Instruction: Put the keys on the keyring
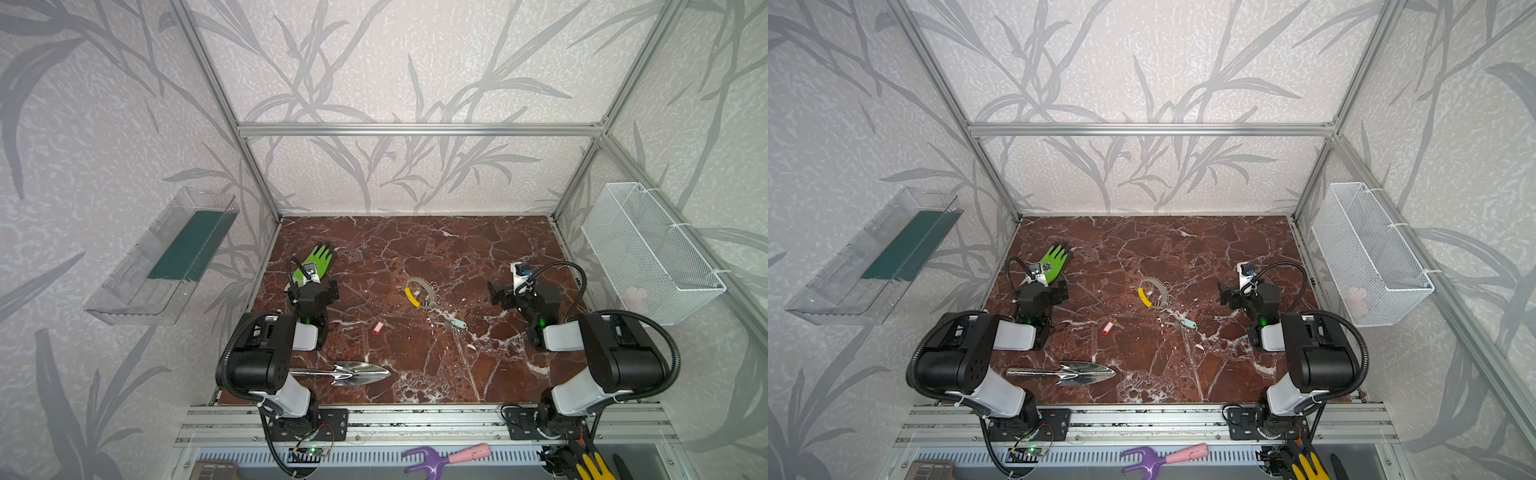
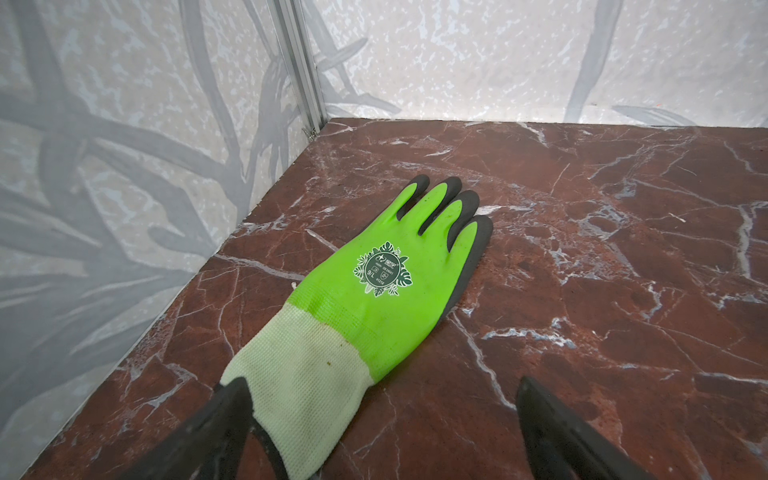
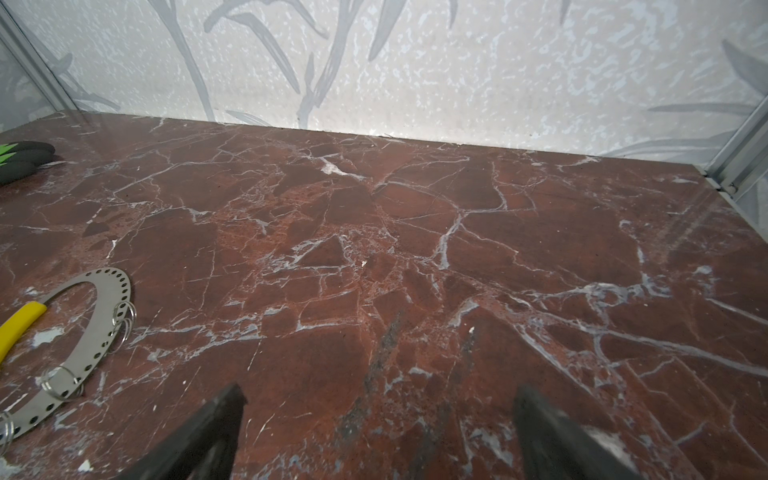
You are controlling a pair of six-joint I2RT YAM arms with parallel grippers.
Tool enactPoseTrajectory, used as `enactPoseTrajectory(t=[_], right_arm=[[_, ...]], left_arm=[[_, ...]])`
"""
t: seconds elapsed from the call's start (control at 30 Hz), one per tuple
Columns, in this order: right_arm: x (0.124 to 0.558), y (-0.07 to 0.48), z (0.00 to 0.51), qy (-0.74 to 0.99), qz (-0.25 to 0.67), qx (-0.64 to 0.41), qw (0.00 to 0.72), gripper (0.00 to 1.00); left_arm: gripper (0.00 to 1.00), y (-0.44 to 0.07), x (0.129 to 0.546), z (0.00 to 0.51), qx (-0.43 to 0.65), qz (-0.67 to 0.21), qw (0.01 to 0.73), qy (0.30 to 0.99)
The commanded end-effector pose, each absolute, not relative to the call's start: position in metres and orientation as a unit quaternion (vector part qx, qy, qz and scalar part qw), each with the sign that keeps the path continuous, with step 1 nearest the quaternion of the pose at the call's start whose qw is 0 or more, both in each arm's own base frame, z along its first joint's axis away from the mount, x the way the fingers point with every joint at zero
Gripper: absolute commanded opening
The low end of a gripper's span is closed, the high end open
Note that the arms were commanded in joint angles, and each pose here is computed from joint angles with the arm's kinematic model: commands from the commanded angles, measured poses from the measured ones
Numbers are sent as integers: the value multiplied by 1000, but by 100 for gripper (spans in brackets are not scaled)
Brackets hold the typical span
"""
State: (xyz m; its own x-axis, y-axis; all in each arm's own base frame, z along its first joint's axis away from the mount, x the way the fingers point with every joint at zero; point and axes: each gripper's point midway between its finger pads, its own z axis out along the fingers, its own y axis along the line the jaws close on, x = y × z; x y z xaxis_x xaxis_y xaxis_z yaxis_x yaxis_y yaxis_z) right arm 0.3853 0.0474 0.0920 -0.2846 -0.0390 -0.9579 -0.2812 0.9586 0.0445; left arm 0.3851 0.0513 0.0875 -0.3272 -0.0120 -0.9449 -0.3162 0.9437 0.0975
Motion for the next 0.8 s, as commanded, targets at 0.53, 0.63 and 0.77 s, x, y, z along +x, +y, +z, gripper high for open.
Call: enactPoseTrajectory(t=[0.53,0.63,0.77], right_arm=[[387,43,108,779,99,-95,611,99],[386,45,126,783,102,-100,605,97],[385,50,153,786,115,-106,598,95]], left_arm=[[99,53,391,99,-113,118,583,796],[99,48,391,110,-99,112,585,797],[99,35,395,140,-66,90,566,817]])
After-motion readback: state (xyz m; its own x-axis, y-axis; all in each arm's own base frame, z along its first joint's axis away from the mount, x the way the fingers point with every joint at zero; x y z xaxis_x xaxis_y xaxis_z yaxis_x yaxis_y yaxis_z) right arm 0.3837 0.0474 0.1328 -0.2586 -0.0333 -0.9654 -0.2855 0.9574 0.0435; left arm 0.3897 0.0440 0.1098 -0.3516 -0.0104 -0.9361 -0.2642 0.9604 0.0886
